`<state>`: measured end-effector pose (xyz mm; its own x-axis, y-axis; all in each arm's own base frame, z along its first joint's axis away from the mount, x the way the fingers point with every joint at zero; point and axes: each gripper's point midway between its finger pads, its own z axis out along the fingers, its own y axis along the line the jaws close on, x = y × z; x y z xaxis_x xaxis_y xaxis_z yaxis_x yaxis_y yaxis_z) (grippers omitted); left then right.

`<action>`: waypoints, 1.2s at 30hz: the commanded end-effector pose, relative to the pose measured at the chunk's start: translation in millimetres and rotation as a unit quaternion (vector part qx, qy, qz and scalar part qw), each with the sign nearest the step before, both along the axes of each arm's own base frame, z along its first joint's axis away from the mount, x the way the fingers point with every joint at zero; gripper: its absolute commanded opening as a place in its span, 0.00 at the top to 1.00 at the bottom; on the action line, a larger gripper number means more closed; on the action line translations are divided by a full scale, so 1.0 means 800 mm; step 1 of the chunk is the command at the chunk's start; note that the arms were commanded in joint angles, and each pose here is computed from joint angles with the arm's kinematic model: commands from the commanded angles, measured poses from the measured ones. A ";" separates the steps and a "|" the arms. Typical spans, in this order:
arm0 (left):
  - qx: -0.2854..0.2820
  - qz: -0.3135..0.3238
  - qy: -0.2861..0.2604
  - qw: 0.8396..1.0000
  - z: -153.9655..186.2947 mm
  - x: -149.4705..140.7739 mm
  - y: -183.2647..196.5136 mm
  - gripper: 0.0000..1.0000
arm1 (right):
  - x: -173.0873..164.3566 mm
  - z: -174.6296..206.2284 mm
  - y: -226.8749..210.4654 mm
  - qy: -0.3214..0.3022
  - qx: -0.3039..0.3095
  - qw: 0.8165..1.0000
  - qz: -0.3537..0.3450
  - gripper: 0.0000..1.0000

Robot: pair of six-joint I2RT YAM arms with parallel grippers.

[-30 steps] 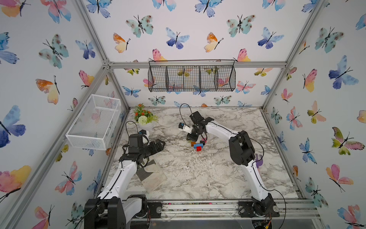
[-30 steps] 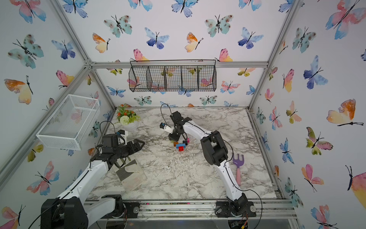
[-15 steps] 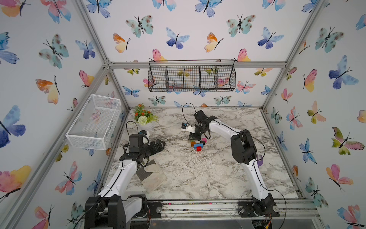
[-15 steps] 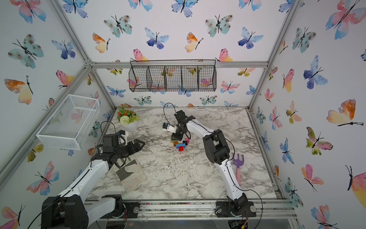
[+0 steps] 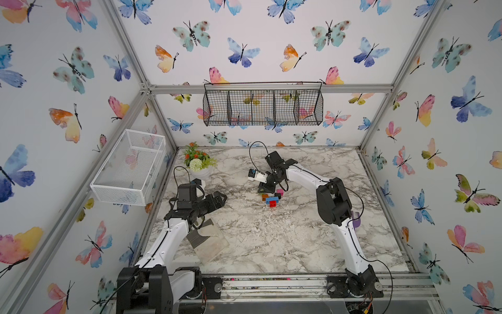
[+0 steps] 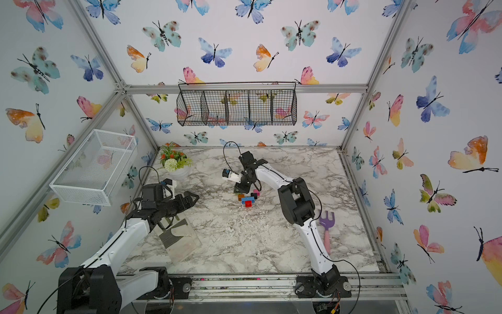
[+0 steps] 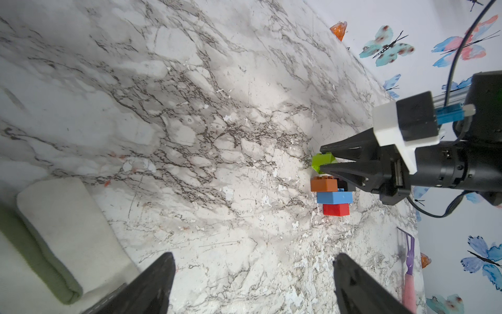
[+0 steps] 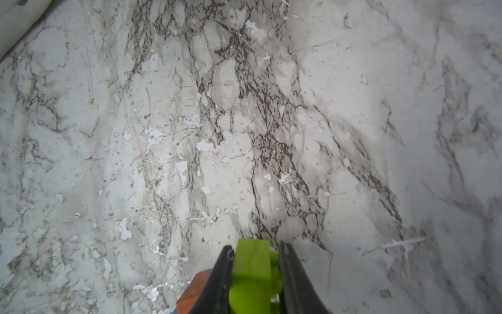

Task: Assemble the letter v with lego
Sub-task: Place the lego brick at the center of the board.

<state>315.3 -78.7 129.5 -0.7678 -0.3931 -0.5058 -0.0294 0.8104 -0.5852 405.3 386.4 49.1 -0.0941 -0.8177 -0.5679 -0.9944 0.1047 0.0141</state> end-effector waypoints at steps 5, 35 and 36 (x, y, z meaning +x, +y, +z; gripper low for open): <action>-0.004 -0.002 0.008 1.000 -0.007 -0.005 0.000 0.08 | -0.005 -0.018 -0.004 0.011 -0.018 1.000 0.008 0.90; -0.019 -0.054 -0.011 0.998 0.011 -0.003 -0.026 0.04 | 0.034 0.110 0.007 -0.053 0.071 0.989 -0.122 0.39; -0.011 -0.066 -0.018 0.998 0.014 -0.001 -0.033 0.02 | 0.041 0.125 -0.002 -0.056 0.083 0.980 -0.172 0.35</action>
<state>311.6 -90.4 130.5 -0.7885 -0.3634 -0.4962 0.0145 0.7956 -0.6057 416.5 387.2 74.4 -0.1838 -0.7793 -0.5991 -0.9715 0.2367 -0.0099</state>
